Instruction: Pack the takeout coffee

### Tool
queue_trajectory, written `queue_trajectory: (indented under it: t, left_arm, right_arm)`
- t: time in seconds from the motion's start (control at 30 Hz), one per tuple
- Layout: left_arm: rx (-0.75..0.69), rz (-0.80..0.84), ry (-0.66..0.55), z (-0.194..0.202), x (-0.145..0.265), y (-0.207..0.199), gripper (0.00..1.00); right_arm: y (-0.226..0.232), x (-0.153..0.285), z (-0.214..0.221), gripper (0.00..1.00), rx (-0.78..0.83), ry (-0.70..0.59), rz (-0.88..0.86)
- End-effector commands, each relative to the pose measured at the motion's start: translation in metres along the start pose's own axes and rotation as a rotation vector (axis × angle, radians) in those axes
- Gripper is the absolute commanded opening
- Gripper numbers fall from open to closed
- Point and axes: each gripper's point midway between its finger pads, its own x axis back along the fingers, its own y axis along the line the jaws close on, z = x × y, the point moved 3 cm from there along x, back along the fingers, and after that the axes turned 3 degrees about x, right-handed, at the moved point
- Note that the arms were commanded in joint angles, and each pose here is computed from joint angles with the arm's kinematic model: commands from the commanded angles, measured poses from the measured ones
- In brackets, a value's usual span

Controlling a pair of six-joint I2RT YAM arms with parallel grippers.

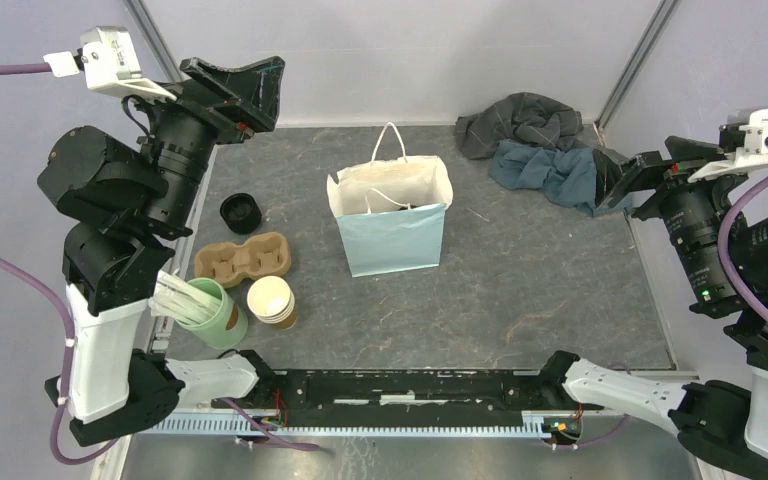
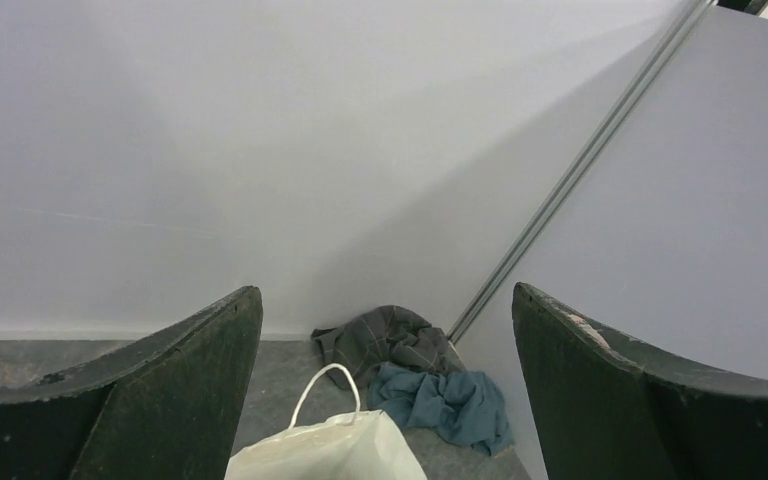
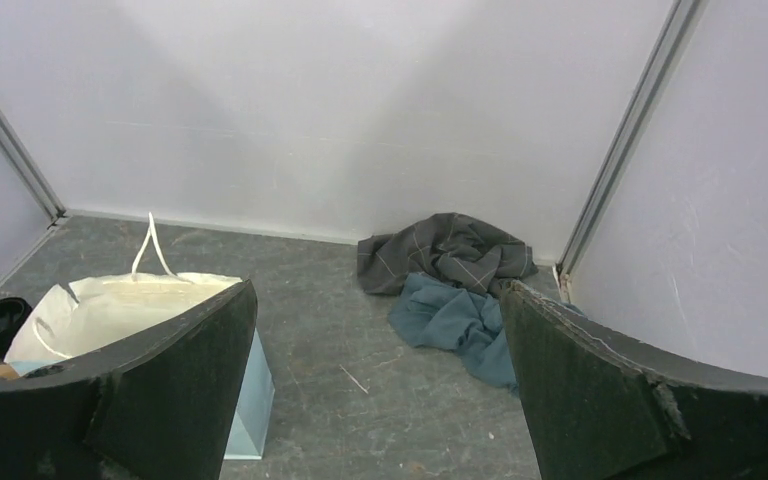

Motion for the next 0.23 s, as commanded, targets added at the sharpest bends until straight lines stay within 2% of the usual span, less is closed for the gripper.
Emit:
queue_trajectory:
  t: [0.0, 0.2]
  left_arm:
    - [0.041, -0.042, 0.0, 0.005, -0.005, 0.004, 1.0]
    - [0.049, -0.049, 0.013, 0.007, -0.003, 0.005, 1.0]
  right_arm:
    - [0.001, -0.009, 0.005, 0.98, -0.005, 0.013, 0.058]
    - [0.003, -0.01, 0.012, 0.98, 0.014, 0.056, 0.054]
